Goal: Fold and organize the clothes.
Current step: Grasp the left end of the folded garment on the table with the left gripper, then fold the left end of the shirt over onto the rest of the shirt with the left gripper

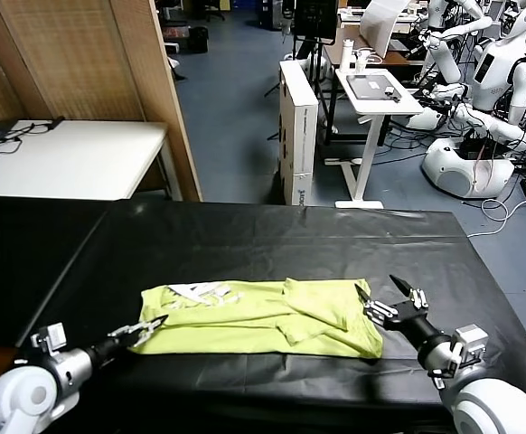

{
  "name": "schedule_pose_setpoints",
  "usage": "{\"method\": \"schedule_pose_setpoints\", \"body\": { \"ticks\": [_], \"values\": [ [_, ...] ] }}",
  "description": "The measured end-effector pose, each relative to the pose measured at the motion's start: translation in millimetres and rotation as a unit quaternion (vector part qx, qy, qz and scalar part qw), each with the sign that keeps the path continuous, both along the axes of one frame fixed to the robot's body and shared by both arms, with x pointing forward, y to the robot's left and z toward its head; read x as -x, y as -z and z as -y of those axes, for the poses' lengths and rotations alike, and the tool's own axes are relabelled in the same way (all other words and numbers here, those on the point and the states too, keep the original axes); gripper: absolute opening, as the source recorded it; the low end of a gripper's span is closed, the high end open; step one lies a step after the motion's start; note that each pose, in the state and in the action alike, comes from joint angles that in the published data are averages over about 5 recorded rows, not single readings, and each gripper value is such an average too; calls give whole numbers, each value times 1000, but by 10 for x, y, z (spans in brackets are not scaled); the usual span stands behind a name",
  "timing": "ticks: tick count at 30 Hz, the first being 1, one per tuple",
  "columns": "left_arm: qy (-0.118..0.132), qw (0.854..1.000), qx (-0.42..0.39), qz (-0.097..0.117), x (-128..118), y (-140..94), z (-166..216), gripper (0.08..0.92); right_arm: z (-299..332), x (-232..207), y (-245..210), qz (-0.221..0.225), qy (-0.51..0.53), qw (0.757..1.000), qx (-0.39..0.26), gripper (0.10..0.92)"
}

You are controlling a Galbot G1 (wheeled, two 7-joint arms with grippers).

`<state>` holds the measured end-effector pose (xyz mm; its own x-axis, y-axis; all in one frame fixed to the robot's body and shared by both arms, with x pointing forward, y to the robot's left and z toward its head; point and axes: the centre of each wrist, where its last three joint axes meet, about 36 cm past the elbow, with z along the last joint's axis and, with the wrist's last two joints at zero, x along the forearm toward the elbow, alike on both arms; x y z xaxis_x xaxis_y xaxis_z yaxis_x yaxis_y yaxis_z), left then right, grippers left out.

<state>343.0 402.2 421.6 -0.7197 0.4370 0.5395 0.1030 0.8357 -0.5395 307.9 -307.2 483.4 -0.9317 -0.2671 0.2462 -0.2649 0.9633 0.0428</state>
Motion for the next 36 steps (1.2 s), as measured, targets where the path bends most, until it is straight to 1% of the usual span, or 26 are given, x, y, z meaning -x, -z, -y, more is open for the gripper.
{"method": "schedule_pose_setpoints", "body": {
  "ticks": [2, 3, 5, 10, 14, 17, 20, 23, 25, 29, 33, 36],
  "values": [
    [-1, 1000, -5, 1, 3, -19, 16, 237, -4, 4, 12, 0, 1, 1000, 1, 907],
    [-1, 1000, -8, 2, 4, -33, 26, 207, -6, 5, 18, 0, 2, 1000, 2, 907],
    [-1, 1000, -16, 5, 5, -64, 47, 184, -11, 4, 28, 0, 2, 1000, 2, 907],
    [-3, 999, -41, 13, 31, -131, 55, 183, -18, -16, 58, 0, 4, 1000, 6, 907],
    [-4, 996, -86, 20, 78, -221, -2, 183, -3, -30, 94, -3, 10, 1000, 6, 907],
    [-5, 989, -144, 27, 112, -327, -91, 183, 12, -41, 132, -6, 16, 1000, 6, 907],
    [-14, 979, -199, 34, 141, -459, -202, 183, 16, -44, 165, -9, 20, 1000, 5, 907],
    [-22, 971, -235, 43, 174, -579, -249, 183, 10, -34, 195, -12, 23, 1000, 4, 907],
    [-24, 968, -246, 50, 191, -634, -222, 183, 3, -20, 213, -13, 25, 1000, 3, 907],
    [-27, 971, -228, 70, 209, -720, -27, 183, -4, 11, 236, -13, 29, 999, 1, 907],
    [-23, 980, -173, 91, 216, -765, 304, 183, 4, 47, 264, -8, 37, 999, 1, 907],
    [-15, 987, -126, 101, 196, -757, 562, 183, 11, 89, 294, -8, 44, 999, 8, 907]
  ]
}}
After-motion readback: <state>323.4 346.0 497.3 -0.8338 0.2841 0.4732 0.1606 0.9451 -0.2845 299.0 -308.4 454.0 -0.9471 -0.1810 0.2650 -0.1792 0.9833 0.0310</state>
